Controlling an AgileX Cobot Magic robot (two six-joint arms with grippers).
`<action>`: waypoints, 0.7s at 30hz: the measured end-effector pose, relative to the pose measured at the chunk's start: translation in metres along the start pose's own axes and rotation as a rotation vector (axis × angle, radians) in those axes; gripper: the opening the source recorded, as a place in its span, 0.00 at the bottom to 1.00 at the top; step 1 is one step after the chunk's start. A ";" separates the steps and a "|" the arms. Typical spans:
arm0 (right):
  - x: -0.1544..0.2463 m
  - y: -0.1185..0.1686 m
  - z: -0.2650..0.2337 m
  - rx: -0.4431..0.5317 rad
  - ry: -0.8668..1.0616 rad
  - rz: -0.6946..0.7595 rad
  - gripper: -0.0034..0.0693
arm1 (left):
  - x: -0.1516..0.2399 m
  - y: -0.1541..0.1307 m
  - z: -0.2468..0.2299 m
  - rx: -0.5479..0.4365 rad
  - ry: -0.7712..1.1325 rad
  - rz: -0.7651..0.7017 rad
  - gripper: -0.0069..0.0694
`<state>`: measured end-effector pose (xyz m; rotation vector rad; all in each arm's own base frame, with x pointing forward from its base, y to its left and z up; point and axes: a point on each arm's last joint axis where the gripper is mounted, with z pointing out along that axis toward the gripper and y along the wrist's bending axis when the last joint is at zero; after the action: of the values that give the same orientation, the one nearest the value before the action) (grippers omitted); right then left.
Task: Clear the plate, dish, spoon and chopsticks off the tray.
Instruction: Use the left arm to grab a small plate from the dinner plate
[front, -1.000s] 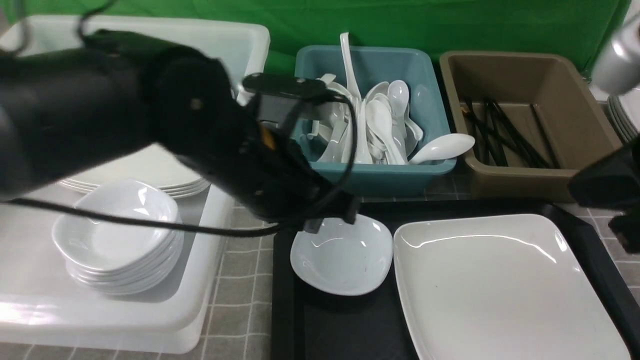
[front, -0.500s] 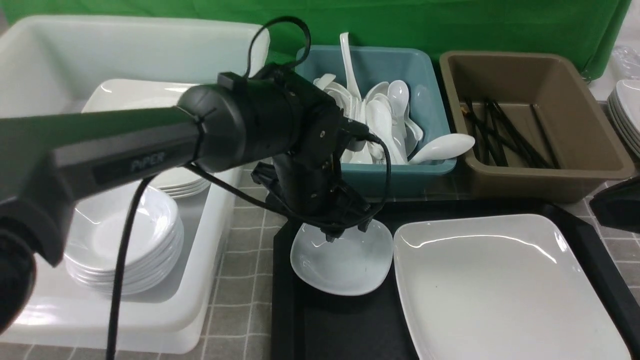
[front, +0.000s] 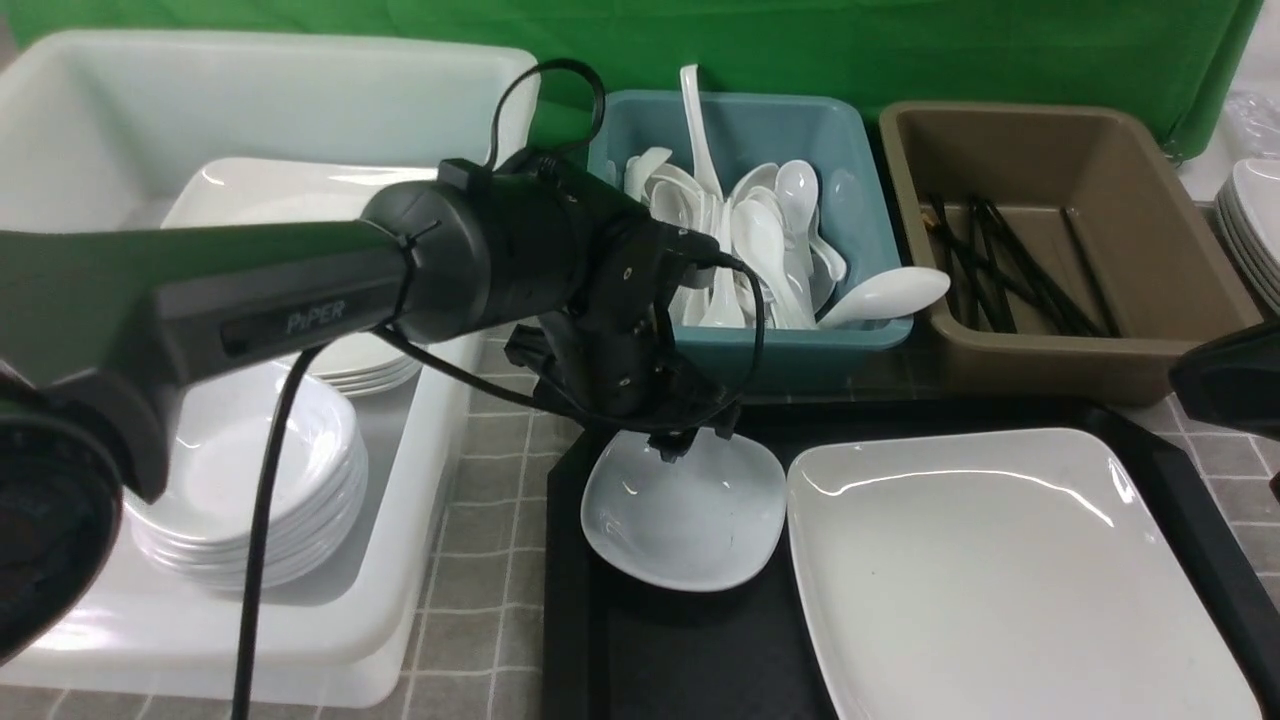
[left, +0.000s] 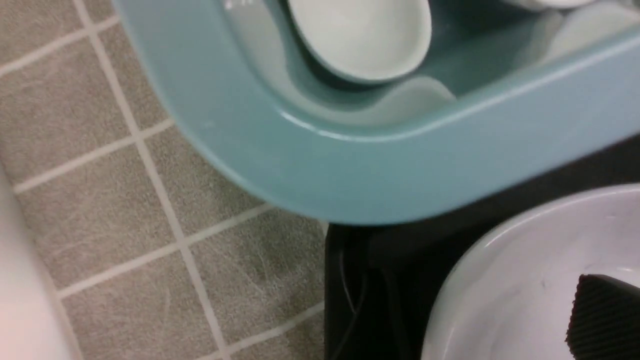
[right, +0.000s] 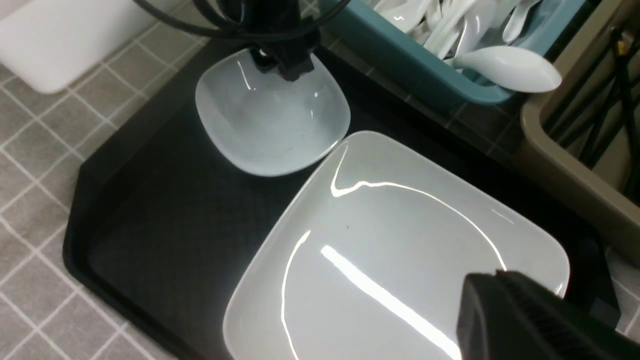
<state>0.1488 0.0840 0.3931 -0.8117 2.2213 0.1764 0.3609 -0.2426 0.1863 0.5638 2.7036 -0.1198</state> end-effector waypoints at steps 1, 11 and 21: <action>0.000 0.000 0.000 0.000 -0.001 0.000 0.10 | 0.000 0.001 0.000 0.005 0.001 -0.001 0.71; 0.000 0.000 0.000 0.000 -0.003 0.001 0.10 | 0.006 -0.002 0.019 0.040 0.054 -0.011 0.71; -0.001 0.000 0.000 0.000 -0.008 0.001 0.10 | 0.011 -0.002 0.018 0.038 0.116 -0.010 0.40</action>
<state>0.1492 0.0843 0.3936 -0.8086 2.2142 0.1797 0.3570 -0.2430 0.1650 0.5856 2.8227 -0.1461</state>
